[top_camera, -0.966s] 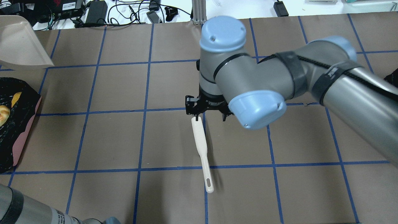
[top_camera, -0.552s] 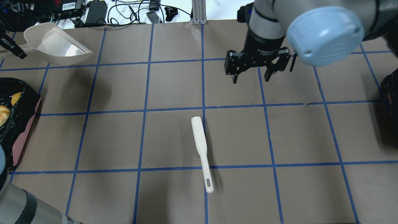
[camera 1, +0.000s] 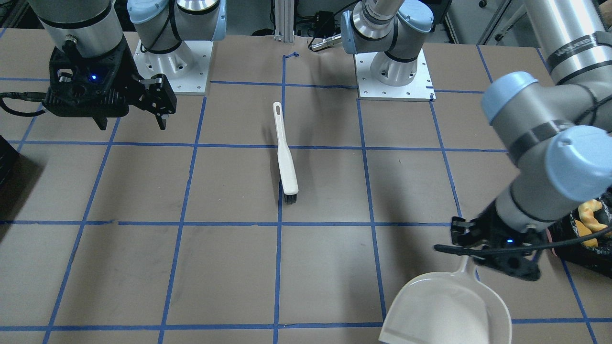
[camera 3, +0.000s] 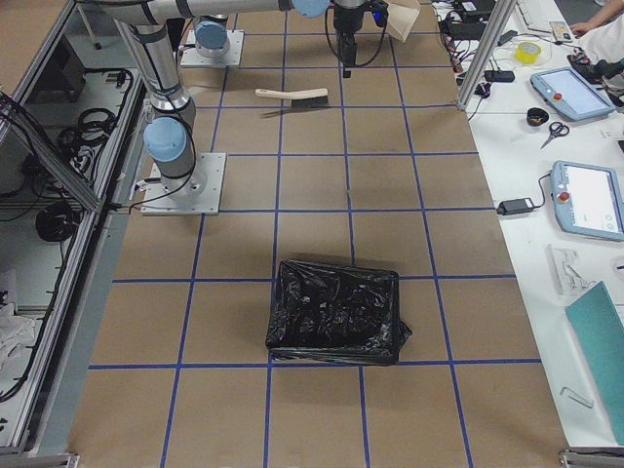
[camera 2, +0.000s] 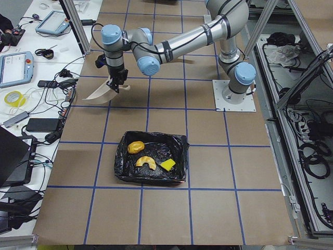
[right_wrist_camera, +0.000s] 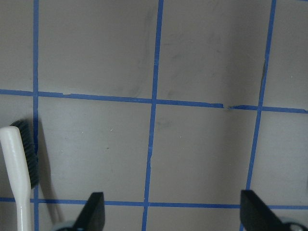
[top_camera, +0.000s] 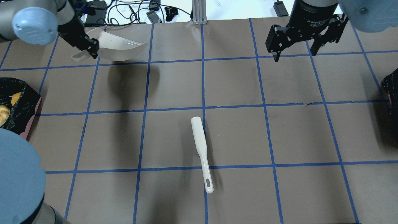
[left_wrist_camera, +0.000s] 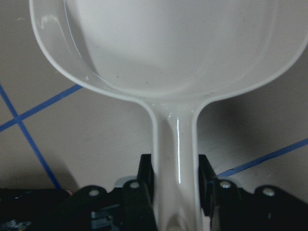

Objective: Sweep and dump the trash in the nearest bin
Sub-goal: 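Set the empty dustpan down with left gripper while right gripper rises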

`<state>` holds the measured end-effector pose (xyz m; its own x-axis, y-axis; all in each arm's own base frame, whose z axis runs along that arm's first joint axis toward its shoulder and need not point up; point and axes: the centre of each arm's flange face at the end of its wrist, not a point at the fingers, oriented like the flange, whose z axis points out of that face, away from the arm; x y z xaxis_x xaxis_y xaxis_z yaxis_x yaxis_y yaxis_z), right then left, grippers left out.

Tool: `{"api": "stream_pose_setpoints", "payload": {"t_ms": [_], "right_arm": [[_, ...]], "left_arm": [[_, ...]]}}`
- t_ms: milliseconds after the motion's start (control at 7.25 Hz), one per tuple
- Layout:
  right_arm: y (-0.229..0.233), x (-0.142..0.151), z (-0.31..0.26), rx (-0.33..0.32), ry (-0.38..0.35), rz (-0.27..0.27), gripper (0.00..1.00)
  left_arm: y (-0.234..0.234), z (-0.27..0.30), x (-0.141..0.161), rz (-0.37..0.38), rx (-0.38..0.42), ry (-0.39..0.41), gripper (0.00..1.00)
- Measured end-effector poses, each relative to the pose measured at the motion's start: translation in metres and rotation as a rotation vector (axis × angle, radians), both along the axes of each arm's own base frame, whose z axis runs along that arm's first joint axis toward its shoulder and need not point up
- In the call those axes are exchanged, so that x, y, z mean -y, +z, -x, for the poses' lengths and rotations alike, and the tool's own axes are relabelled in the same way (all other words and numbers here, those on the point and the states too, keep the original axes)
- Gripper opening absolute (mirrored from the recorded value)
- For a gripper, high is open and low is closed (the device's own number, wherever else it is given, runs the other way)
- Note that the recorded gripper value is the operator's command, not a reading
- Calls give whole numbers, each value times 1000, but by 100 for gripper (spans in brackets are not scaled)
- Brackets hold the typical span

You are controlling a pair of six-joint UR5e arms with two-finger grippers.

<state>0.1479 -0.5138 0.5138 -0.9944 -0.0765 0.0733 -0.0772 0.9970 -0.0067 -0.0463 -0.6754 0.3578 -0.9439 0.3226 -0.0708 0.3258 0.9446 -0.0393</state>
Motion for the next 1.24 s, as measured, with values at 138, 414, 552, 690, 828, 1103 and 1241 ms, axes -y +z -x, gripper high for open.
{"api": "stream_pose_setpoints", "payload": {"t_ms": [138,414,552,690,828,1103,1241], "right_arm": [[7,-5,0,6,-7,12,100],[16,-12,-4,50,-20,32,100],[18,-13,-5,67,-22,35,100],[19,-15,-5,74,-19,31,100],[20,-18,-6,79,-14,30,100],[12,-38,-5,86,-3,14,100],[6,-50,-4,83,15,9,100]], "left_arm": [[-7,59,-5,4,-7,51,0],[-20,168,-22,38,-24,84,0],[-28,212,-34,43,-31,90,0],[-40,242,-45,36,-34,107,0],[-53,264,-54,35,-36,121,0],[-72,295,-71,48,-42,131,0],[-77,305,-79,46,-41,124,0]]}}
